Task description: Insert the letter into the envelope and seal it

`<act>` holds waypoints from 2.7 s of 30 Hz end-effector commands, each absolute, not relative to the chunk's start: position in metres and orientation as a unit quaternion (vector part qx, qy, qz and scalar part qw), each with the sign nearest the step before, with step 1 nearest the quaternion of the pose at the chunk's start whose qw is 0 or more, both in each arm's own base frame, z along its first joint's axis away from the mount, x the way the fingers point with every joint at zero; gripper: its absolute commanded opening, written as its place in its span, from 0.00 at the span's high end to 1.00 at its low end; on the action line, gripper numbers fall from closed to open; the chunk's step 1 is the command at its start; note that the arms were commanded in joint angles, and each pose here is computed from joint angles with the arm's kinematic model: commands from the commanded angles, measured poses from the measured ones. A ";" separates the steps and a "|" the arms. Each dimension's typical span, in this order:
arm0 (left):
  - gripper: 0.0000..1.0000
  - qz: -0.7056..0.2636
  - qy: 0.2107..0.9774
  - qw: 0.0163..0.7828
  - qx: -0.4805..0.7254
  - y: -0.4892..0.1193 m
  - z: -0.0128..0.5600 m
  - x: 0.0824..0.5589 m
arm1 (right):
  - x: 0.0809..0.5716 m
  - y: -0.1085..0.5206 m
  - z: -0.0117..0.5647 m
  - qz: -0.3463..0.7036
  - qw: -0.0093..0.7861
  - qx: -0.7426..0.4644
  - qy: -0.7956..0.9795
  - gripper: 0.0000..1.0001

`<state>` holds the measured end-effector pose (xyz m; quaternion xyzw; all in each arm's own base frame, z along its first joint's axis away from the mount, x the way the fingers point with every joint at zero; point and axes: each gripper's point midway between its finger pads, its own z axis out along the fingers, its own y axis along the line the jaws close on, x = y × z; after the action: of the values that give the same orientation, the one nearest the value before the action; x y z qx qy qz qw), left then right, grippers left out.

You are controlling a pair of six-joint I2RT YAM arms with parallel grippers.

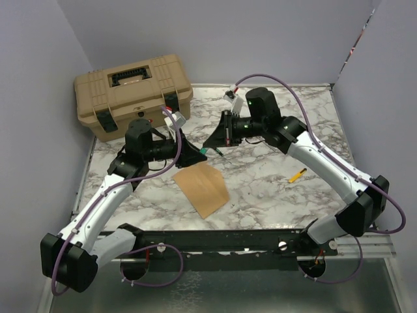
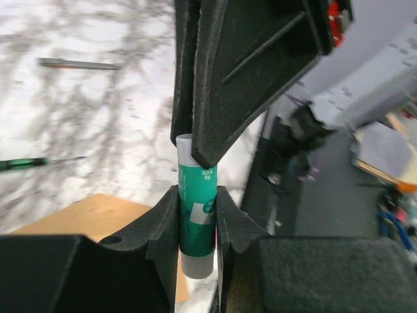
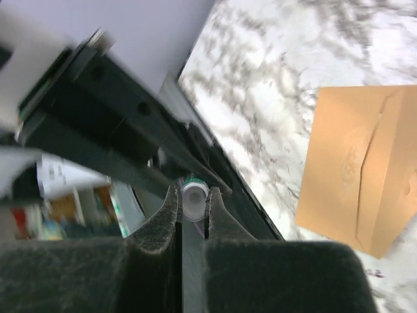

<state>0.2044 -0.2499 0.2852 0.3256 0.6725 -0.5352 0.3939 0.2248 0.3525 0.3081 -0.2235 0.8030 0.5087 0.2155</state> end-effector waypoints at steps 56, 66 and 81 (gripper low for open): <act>1.00 -0.413 0.707 0.489 0.300 -0.238 0.270 0.263 | 0.268 0.365 0.307 0.507 0.241 0.126 0.818 0.93; 1.00 -0.505 0.666 0.418 0.356 -0.252 0.275 0.218 | 0.221 0.368 0.334 0.539 0.308 -0.189 0.761 0.31; 1.00 -0.578 0.595 0.359 0.427 -0.254 0.298 0.169 | 0.154 0.352 0.339 0.568 0.222 -0.419 0.672 0.55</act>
<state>0.1830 -0.2544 0.2851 0.3975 0.6259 -0.5645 0.3626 0.1940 0.3581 0.3276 -0.3534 0.7285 0.5178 0.2760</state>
